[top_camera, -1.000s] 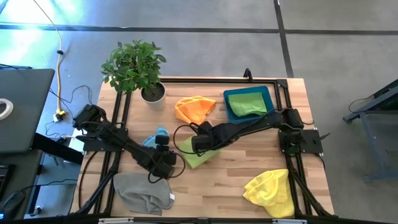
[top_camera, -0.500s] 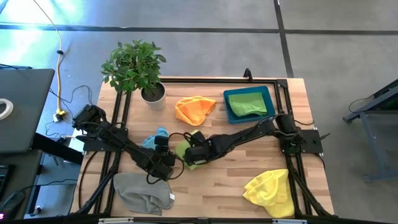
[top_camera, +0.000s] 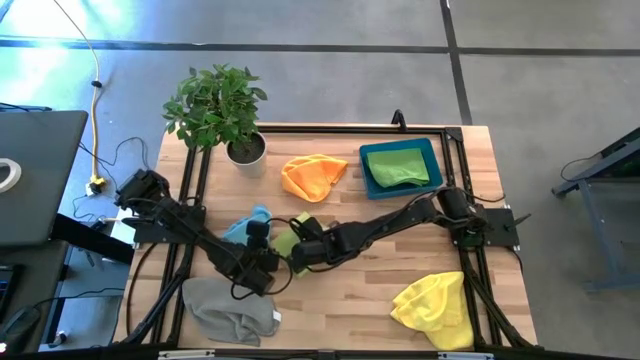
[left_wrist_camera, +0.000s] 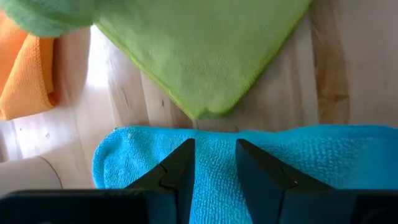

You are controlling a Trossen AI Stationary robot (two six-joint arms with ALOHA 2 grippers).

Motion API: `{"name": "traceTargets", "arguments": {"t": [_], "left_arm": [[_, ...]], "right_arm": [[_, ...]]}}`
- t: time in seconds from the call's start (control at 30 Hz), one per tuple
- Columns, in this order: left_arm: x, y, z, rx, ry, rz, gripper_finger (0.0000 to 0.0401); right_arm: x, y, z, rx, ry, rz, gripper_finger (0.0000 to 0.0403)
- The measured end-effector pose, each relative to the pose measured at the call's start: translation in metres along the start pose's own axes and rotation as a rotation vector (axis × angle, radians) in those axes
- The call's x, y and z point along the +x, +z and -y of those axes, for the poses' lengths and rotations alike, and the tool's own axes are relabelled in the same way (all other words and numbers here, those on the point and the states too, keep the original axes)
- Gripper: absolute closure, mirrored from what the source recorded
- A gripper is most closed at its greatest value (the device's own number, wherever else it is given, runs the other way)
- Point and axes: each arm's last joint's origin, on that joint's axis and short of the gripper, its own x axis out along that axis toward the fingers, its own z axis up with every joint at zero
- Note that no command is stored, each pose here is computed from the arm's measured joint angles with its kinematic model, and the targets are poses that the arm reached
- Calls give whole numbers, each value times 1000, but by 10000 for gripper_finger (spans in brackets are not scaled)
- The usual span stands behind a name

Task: Fold microfiber towels
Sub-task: Fold the light green microfiber cloth

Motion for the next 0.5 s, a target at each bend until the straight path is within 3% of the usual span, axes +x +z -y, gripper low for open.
{"name": "traceTargets", "arguments": {"t": [0.5], "left_arm": [[-41, -22, 4, 36, -23, 86, 295]], "right_arm": [[7, 5, -19, 17, 176, 95, 402]]}}
